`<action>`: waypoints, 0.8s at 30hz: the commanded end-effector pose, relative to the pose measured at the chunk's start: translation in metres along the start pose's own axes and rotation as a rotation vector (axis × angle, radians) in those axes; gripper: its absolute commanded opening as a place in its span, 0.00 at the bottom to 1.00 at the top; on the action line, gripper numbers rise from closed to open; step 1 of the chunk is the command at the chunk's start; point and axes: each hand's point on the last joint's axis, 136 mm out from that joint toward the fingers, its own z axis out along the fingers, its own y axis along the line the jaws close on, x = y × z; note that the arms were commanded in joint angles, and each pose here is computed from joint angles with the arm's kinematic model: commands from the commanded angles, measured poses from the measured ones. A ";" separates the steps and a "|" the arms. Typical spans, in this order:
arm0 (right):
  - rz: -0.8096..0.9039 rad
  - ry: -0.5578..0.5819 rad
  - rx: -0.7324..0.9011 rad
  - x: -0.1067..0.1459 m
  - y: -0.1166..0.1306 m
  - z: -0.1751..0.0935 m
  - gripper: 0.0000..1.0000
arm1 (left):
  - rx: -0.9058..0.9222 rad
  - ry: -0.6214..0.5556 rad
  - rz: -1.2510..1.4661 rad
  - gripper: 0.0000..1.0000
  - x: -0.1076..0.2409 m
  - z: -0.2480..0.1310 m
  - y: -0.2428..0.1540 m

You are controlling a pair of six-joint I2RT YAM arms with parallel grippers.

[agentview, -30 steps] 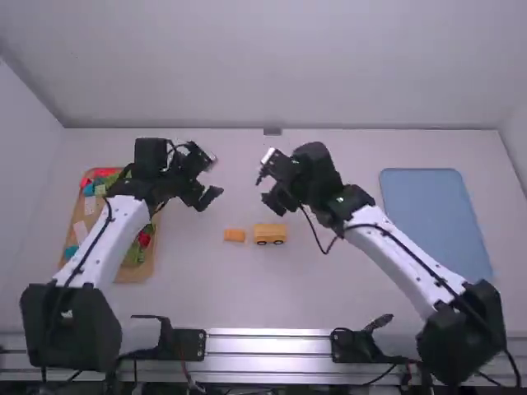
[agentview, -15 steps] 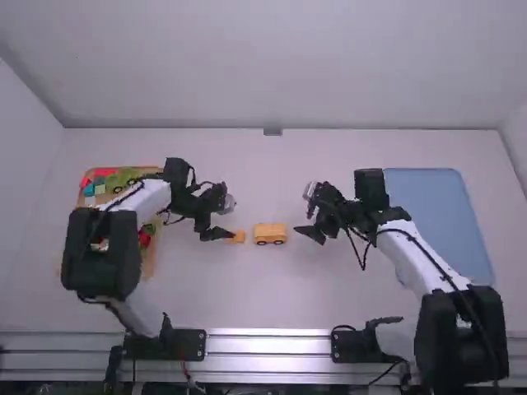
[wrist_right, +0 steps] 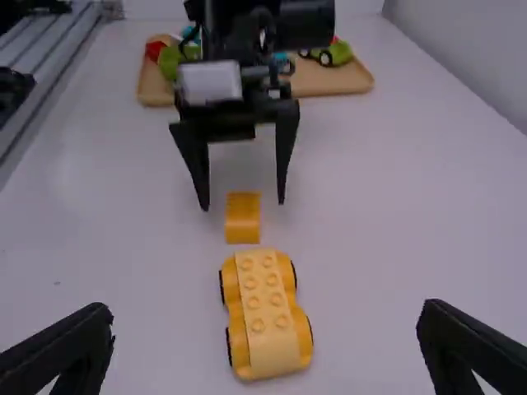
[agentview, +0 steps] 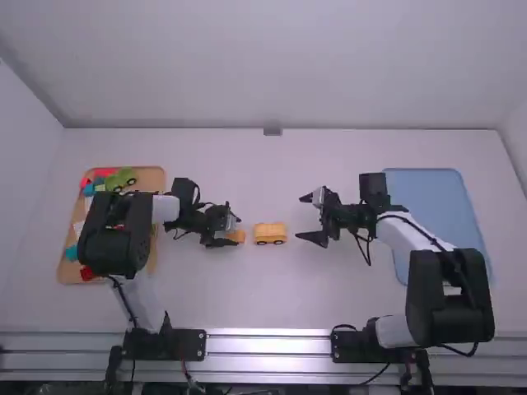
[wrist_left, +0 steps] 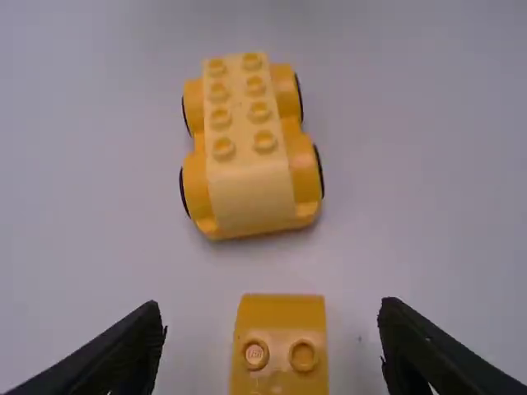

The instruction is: Assemble lego blocks to make yellow taxi

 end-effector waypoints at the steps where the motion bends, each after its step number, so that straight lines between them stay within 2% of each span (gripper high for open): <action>1: 0.016 -0.041 -0.034 -0.005 0.007 0.004 0.99 | -0.019 -0.031 -0.138 0.68 0.008 0.002 -0.006; 7: 0.005 -0.042 -0.045 -0.007 0.009 0.007 0.99 | -0.087 -0.069 -0.199 0.69 0.024 -0.007 -0.009; 9: 0.003 -0.043 -0.046 -0.007 0.009 0.007 0.99 | -0.102 -0.129 -0.183 0.73 0.023 -0.013 -0.011; 16: -0.014 -0.067 -0.051 -0.012 0.009 0.007 0.99 | -0.088 -0.130 -0.189 0.74 0.029 -0.007 -0.007; 19: -0.017 -0.078 -0.056 -0.014 0.010 0.007 0.99 | -0.064 -0.124 -0.194 0.70 0.032 0.001 -0.005; 20: -0.017 -0.084 -0.060 -0.015 0.010 0.007 0.99 | -0.057 -0.126 -0.199 0.66 0.032 0.002 -0.005; 21: -0.016 -0.086 -0.061 -0.015 0.011 0.007 0.99 | -0.052 -0.125 -0.203 0.53 0.033 0.003 -0.006; 22: -0.016 -0.086 -0.061 -0.015 0.011 0.007 0.99 | -0.051 -0.125 -0.204 0.51 0.033 0.004 -0.006; 23: -0.017 -0.084 -0.060 -0.015 0.010 0.007 0.99 | -0.052 -0.127 -0.190 0.38 0.033 0.004 -0.007; 24: -0.017 -0.083 -0.059 -0.015 0.010 0.007 0.99 | -0.052 -0.128 -0.173 0.33 0.033 0.004 -0.009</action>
